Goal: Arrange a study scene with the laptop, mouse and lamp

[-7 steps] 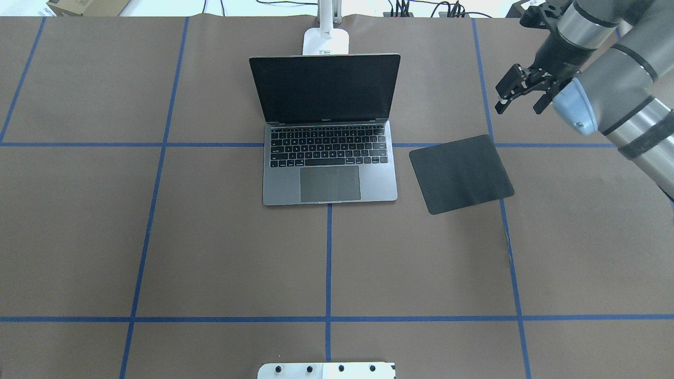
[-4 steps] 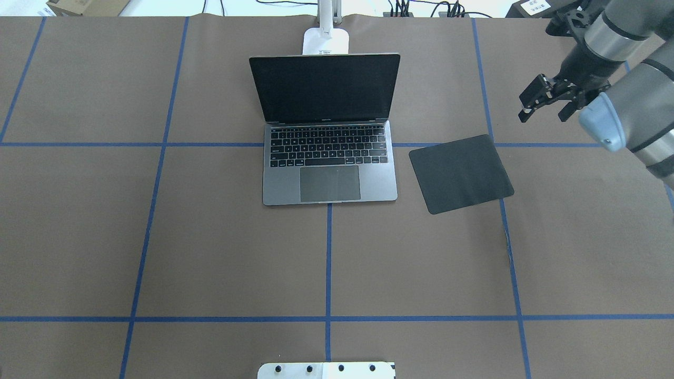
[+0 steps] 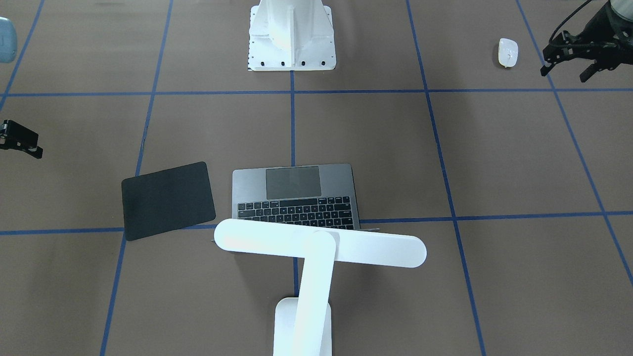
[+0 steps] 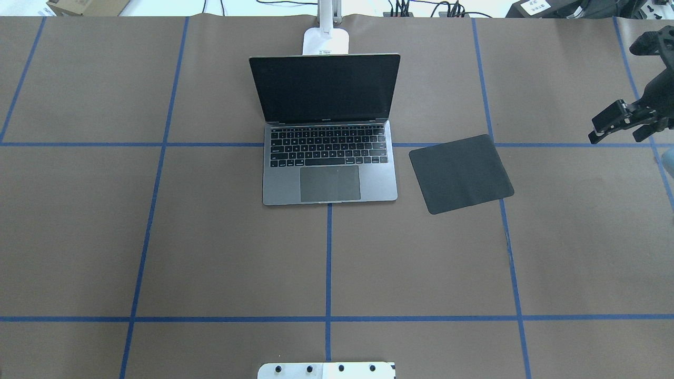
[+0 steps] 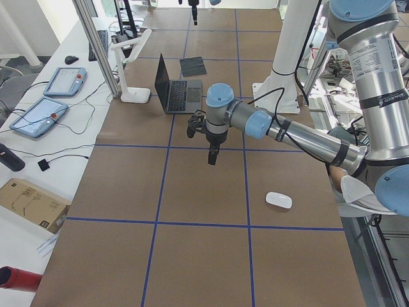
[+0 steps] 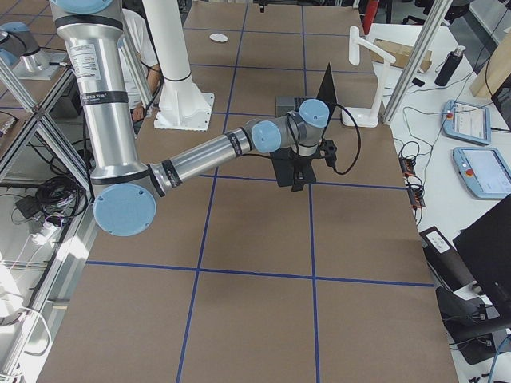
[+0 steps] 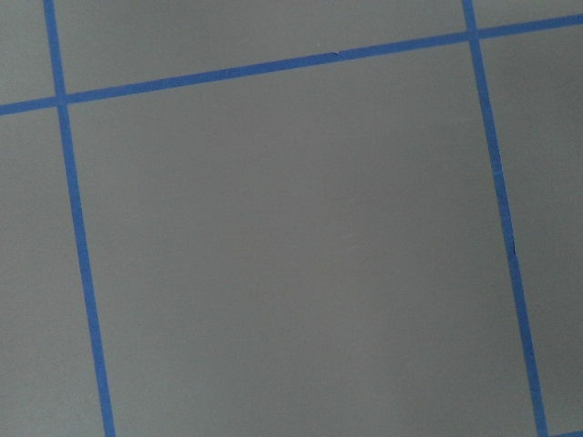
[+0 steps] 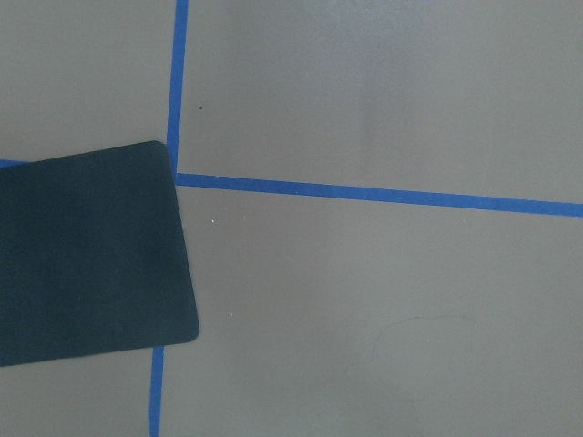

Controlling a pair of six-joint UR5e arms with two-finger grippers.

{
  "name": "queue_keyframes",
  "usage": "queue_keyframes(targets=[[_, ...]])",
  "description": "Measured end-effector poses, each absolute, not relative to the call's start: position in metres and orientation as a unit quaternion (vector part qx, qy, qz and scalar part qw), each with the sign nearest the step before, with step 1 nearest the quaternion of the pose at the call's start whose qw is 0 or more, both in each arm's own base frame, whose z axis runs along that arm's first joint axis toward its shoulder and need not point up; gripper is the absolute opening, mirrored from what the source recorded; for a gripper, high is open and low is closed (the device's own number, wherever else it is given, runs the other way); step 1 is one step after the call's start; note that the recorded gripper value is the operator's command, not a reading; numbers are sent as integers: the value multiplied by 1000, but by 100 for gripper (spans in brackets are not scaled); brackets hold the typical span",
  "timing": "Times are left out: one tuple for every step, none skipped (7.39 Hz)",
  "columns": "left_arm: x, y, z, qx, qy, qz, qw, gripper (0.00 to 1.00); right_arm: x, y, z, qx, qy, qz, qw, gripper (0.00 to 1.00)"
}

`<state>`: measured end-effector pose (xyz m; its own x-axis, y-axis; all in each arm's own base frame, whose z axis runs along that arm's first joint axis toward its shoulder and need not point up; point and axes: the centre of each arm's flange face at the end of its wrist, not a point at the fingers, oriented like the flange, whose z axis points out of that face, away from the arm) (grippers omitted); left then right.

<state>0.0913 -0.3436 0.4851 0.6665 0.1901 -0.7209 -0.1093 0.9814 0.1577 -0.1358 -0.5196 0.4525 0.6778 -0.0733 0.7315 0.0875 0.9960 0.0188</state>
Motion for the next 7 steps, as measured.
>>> queue_keyframes(targets=[[96,-327,502,49,400,91,911,100,-136,-520,452,-6,-399,-45,916,99],[100,-314,520,48,399,100,910,100,-136,-520,452,2,-402,-47,914,99],[108,-305,542,53,393,112,911,100,-137,-520,451,10,-405,-49,913,99],[119,-297,562,58,389,122,911,100,-137,-520,451,14,-407,-50,912,99],[132,-289,577,56,392,134,908,100,-137,-520,450,15,-407,-50,912,99],[145,-277,589,47,394,148,906,100,-138,-520,449,14,-408,-46,912,99],[148,-262,599,42,396,149,905,100,-139,-520,447,16,-410,-43,911,99]])
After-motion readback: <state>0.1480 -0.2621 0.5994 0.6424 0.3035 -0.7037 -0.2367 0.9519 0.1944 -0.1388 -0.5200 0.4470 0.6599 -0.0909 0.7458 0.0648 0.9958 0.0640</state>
